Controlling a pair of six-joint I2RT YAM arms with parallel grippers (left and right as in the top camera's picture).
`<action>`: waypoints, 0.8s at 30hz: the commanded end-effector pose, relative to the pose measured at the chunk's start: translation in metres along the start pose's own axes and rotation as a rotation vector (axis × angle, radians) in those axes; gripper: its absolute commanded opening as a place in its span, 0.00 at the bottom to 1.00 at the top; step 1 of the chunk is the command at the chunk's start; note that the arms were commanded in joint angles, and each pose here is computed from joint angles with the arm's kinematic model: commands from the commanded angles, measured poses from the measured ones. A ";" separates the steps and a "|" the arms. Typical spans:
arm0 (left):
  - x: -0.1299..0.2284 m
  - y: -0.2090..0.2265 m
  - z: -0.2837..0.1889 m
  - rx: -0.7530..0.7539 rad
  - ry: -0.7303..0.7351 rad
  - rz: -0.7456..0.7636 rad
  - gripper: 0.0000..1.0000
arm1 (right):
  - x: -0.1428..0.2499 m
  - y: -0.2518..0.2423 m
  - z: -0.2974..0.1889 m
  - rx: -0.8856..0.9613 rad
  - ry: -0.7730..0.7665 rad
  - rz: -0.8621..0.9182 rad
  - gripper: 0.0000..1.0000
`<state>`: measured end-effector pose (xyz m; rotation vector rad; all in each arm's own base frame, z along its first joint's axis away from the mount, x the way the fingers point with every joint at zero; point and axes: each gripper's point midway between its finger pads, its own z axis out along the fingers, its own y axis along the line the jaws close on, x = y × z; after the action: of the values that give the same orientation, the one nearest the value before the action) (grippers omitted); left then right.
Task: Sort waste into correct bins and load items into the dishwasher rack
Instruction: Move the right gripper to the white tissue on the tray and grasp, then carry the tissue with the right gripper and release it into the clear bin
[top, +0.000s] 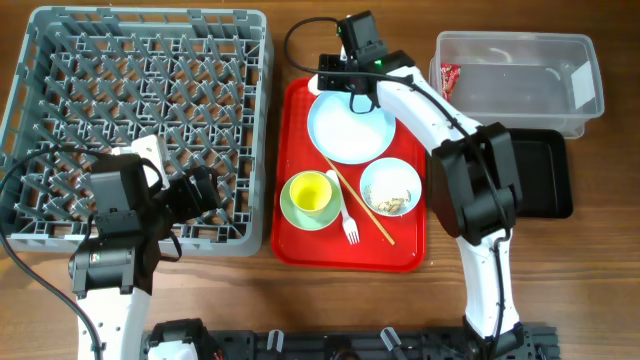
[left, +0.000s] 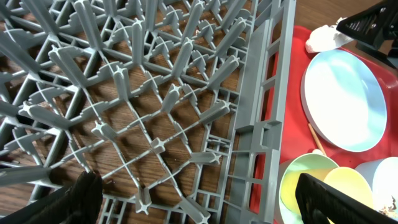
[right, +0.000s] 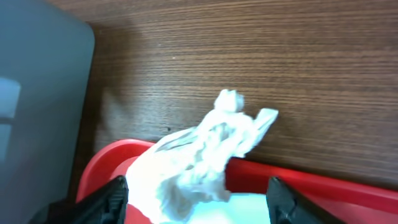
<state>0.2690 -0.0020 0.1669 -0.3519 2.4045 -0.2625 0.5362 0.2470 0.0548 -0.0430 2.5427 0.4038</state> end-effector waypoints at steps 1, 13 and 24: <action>-0.006 -0.005 -0.003 0.018 -0.014 0.000 1.00 | 0.011 -0.004 0.014 0.022 0.025 0.021 0.63; -0.006 -0.005 -0.003 0.019 -0.014 0.001 1.00 | 0.024 -0.010 0.026 0.040 0.058 0.097 0.25; -0.006 -0.005 -0.003 0.019 -0.014 0.001 1.00 | -0.022 -0.003 -0.025 0.004 -0.050 0.084 0.04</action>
<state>0.2690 -0.0020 0.1669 -0.3519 2.4045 -0.2625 0.5314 0.2464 0.0342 0.0792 2.5956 0.4216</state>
